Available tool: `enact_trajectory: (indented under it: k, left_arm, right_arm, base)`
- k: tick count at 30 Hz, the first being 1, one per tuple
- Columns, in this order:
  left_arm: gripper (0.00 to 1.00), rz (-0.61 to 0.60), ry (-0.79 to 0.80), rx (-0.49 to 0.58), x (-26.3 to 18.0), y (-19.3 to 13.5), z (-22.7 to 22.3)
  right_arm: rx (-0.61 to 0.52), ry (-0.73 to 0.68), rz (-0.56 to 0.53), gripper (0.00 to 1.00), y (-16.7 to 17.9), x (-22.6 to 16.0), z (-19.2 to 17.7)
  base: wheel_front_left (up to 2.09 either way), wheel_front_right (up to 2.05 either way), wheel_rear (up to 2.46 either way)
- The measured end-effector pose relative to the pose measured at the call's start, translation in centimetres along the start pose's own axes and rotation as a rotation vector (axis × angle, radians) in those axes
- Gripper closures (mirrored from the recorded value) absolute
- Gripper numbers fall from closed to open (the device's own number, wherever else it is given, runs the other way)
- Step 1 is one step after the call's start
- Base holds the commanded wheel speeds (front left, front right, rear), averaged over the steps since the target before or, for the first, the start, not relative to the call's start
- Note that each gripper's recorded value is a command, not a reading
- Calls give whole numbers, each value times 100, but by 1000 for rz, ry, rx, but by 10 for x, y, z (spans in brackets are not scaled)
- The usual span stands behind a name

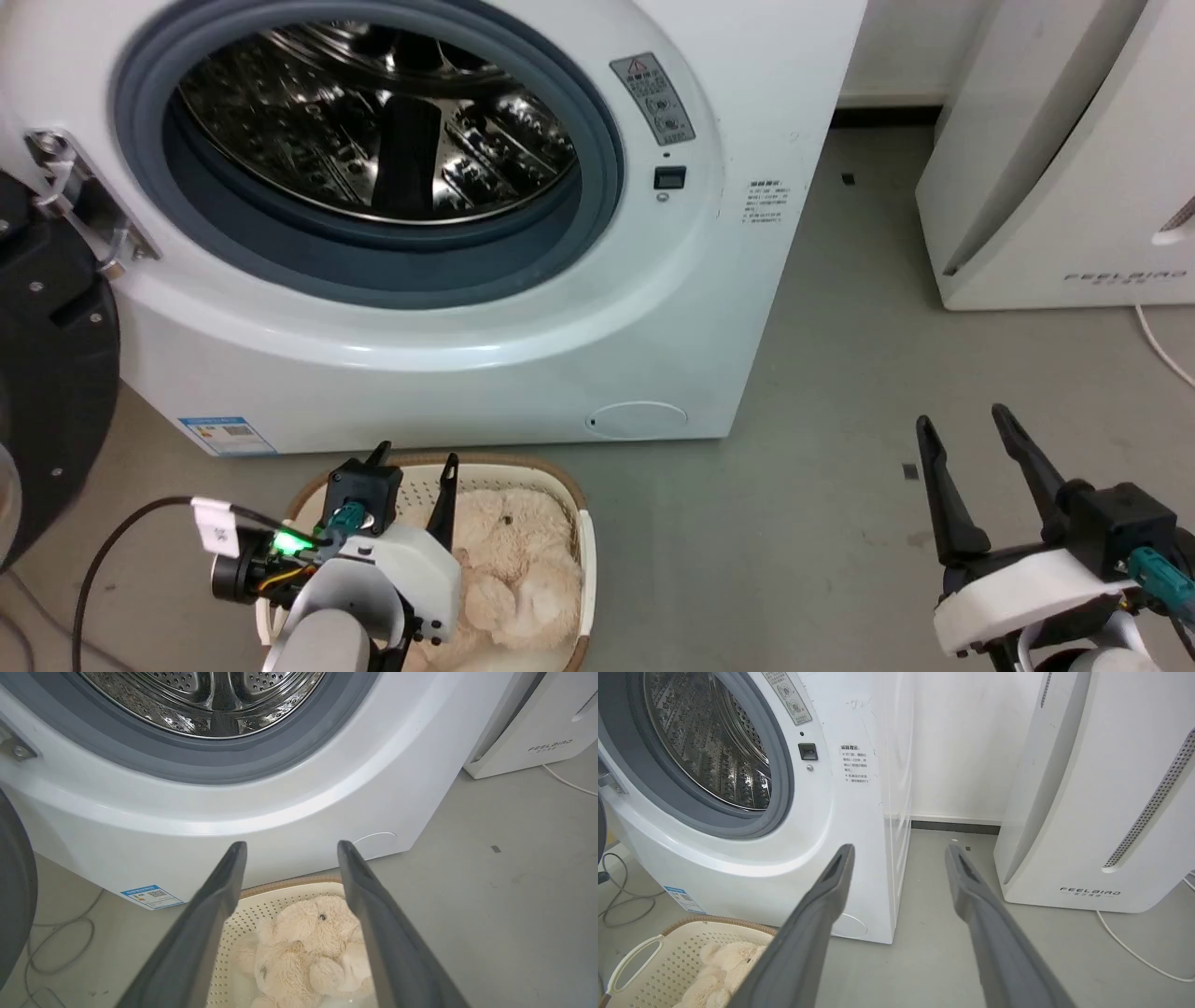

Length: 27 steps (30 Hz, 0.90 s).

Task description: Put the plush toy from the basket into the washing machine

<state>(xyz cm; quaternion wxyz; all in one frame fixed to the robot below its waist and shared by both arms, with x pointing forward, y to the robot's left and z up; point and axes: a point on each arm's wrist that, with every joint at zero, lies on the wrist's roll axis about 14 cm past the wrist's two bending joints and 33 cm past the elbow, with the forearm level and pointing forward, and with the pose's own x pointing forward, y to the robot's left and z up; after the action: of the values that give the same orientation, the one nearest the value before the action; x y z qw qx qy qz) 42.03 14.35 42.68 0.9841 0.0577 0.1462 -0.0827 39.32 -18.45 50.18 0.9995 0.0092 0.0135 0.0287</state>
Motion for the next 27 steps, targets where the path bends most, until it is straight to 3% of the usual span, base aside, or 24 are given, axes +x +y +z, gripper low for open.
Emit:
enact_trajectory:
  k: [27]
  left_arm:
    - [0, -241, 463, 145, 44, -39, -121]
  right_arm:
    - [37, 61, -71, 0, -26, 34, -41]
  base:
    - [0, 0, 0]
